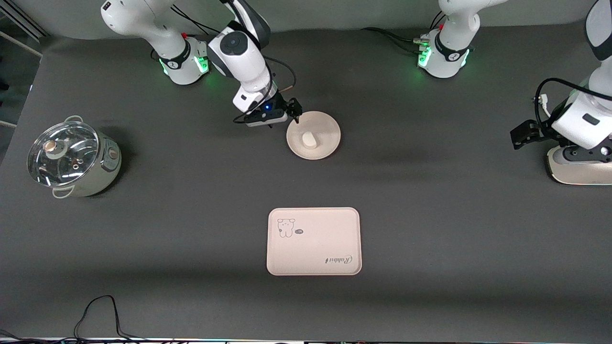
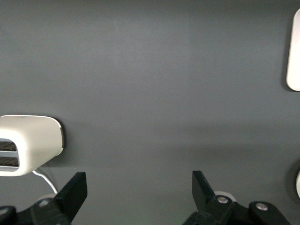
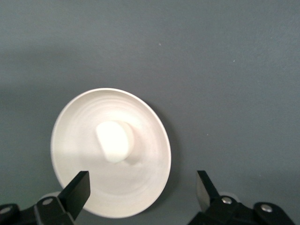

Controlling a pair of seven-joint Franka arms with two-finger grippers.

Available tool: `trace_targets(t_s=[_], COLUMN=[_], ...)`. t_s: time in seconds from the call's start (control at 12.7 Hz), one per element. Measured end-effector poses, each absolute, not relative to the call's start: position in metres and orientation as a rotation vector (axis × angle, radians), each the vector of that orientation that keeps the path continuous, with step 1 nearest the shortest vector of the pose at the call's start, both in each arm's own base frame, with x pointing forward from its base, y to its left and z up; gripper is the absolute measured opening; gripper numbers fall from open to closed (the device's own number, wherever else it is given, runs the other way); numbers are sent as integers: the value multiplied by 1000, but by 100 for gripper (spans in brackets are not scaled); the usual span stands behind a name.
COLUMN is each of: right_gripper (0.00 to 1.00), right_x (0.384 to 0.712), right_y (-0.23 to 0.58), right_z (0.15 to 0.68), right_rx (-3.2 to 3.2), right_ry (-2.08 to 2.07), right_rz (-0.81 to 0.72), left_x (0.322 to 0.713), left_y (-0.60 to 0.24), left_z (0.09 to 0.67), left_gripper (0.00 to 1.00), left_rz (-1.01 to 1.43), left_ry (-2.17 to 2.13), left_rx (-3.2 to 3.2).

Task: Place bun in plate and plate on tray
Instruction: 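Raise the left gripper away while the right gripper reaches the plate rim, then grip the plate rim with the right gripper and lift it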

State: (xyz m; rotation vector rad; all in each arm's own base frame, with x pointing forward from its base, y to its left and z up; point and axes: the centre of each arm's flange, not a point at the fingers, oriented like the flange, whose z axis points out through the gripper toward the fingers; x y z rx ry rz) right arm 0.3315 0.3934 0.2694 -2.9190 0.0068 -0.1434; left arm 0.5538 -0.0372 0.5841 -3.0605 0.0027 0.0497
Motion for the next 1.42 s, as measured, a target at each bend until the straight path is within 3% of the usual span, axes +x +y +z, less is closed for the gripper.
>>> trace_targets(t_s=[0.47,1.1,1.26,1.42], right_gripper=[100,96,89,67], right_x=[325,308,309,309], right_y=[382,395,395,394], right_z=[176,169,169,169], right_rx=[-2919,-2897,-2897,-2901], right_ry=[36,84,85,88], right_rz=[-177,-130,-131,-123], left_x=[552,554,555,555], left_y=[-48,-21,-6,-6], left_z=[582,590,590,590], left_gripper=[100,100,100,100], left_rz=[58,42,44,44], left_ry=[23,-60,-67,-54], left_rx=[-3085,-3130,-3144,-3145])
